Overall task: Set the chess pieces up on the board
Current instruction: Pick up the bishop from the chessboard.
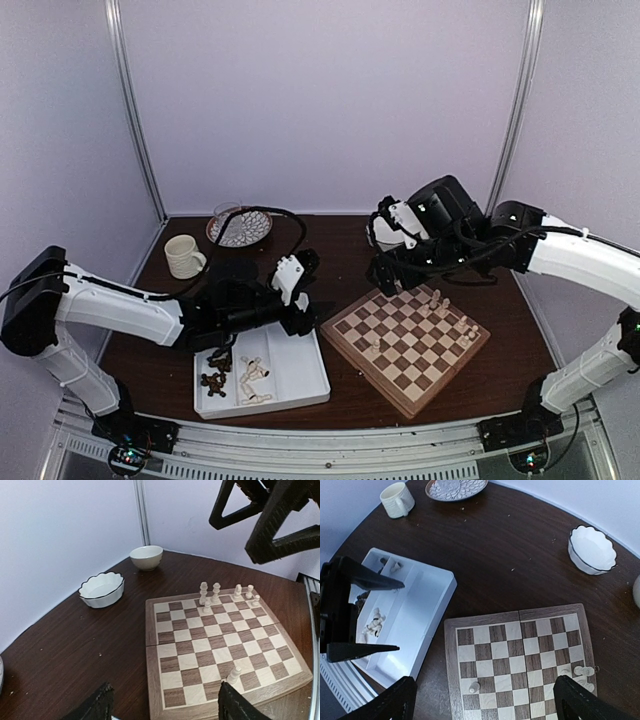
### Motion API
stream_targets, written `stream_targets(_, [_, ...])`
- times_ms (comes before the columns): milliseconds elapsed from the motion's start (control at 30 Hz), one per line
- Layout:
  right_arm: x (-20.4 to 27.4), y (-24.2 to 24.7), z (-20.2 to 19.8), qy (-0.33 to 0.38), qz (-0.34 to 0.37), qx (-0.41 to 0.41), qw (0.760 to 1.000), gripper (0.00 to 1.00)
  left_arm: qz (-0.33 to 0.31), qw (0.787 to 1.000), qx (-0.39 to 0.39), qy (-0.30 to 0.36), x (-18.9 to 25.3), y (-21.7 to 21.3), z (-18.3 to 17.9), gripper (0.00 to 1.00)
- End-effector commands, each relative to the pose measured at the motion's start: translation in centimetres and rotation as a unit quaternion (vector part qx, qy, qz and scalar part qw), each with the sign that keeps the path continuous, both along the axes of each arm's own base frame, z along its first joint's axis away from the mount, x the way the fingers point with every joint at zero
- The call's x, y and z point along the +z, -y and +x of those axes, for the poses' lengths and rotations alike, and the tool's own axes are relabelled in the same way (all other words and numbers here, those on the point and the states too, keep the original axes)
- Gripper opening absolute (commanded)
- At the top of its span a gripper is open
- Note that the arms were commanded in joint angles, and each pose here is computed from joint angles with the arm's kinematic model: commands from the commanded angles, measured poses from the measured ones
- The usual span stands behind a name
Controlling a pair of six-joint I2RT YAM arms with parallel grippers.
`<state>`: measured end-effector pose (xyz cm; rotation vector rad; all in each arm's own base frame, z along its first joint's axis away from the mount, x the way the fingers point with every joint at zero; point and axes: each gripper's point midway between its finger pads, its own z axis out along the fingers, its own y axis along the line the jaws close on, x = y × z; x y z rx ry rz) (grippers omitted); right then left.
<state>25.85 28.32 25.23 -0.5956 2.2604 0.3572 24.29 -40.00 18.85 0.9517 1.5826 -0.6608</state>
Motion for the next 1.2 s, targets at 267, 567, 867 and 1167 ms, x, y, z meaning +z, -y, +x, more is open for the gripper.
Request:
stream_targets(267, [-7.9, -3.0, -2.1, -0.172, -0.158, 0.118, 0.965, 0.68, 0.05, 0.992, 0.104, 0.054, -0.8, -6.2, 1.1, 0.72])
stream_targets(567, [-12.5, -2.9, -1.7, -0.221, -0.233, 0.12, 0.939, 0.5, 0.045, 0.988, 0.135, 0.058, -0.1, -7.8, 1.3, 0.7])
stream_targets(867, [-14.8, -1.5, -2.3, -0.233, -0.277, 0.115, 0.925, 0.48, 0.032, 0.988, 0.135, 0.064, 0.6, -8.1, 1.0, 0.7])
stream_targets(1167, [-16.6, -1.5, -3.1, -0.247, -0.295, 0.127, 0.914, 0.41, 0.036, 0.988, 0.136, 0.065, 0.5, -8.1, 1.1, 0.7])
